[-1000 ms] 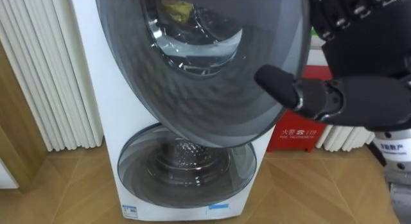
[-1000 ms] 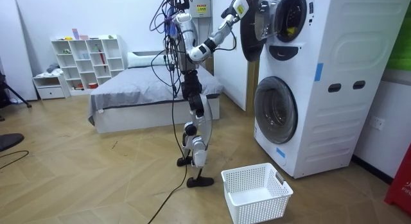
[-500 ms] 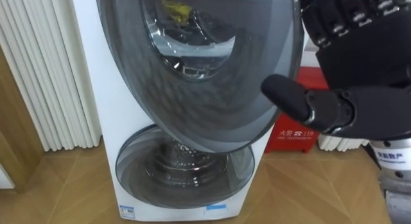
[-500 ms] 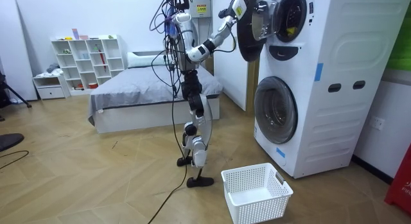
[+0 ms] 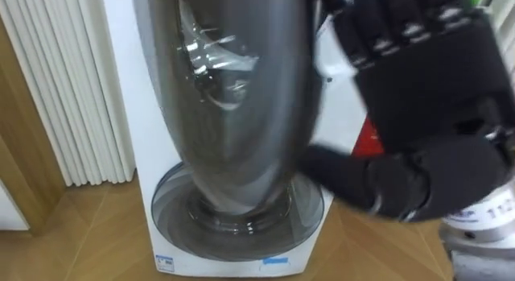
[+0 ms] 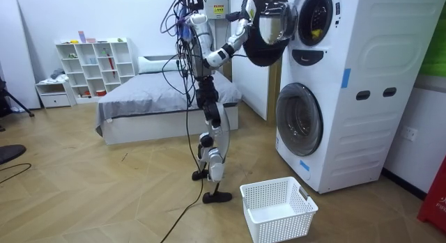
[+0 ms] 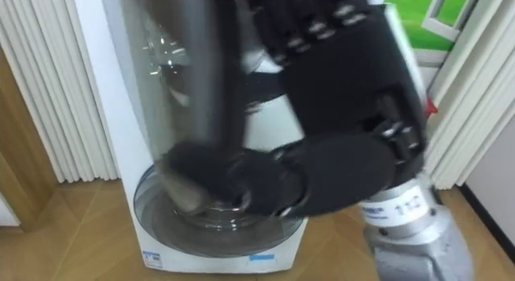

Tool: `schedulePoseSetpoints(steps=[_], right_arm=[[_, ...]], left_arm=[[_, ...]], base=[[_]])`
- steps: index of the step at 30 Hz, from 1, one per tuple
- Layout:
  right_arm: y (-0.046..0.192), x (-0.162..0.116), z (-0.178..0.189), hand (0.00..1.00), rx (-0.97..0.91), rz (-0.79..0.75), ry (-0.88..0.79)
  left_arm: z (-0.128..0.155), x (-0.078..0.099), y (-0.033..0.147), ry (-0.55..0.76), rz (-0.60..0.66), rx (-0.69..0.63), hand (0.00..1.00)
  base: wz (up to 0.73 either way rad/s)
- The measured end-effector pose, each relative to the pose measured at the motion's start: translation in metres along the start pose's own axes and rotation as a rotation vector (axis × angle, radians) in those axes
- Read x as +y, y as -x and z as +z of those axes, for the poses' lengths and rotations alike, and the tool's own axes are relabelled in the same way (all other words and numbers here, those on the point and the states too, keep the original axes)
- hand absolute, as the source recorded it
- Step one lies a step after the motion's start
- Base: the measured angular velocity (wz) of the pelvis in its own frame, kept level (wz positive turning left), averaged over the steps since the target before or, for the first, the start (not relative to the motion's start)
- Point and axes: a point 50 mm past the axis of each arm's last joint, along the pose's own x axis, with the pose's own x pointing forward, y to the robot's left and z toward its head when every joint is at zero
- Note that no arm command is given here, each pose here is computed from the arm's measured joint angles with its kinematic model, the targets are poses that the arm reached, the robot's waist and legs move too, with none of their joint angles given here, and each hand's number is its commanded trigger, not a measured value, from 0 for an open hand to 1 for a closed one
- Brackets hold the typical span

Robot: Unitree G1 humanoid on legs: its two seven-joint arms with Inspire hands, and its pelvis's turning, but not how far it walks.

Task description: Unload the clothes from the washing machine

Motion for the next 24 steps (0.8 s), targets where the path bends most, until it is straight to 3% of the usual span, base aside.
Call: schedulePoseSetpoints(steps=[9,14,24], right_arm=[[-0.013,0.023,-0.027,0.0,0.114,0.181,-0.136],[-0.005,0.024,-0.047,0.0,0.321,0.204,-0.109],[-0.004,0.025,-0.051,0.0,0.363,0.204,-0.101]], left_arm=[[0.012,0.001,-0.002,-0.008,-0.002,-0.031,0.0],[0.02,0.003,-0.003,-0.005,0.002,-0.05,0.0],[0.024,0.002,-0.004,-0.001,0.0,-0.056,0.0]], base=[[0.12],[0.12],[0.07]])
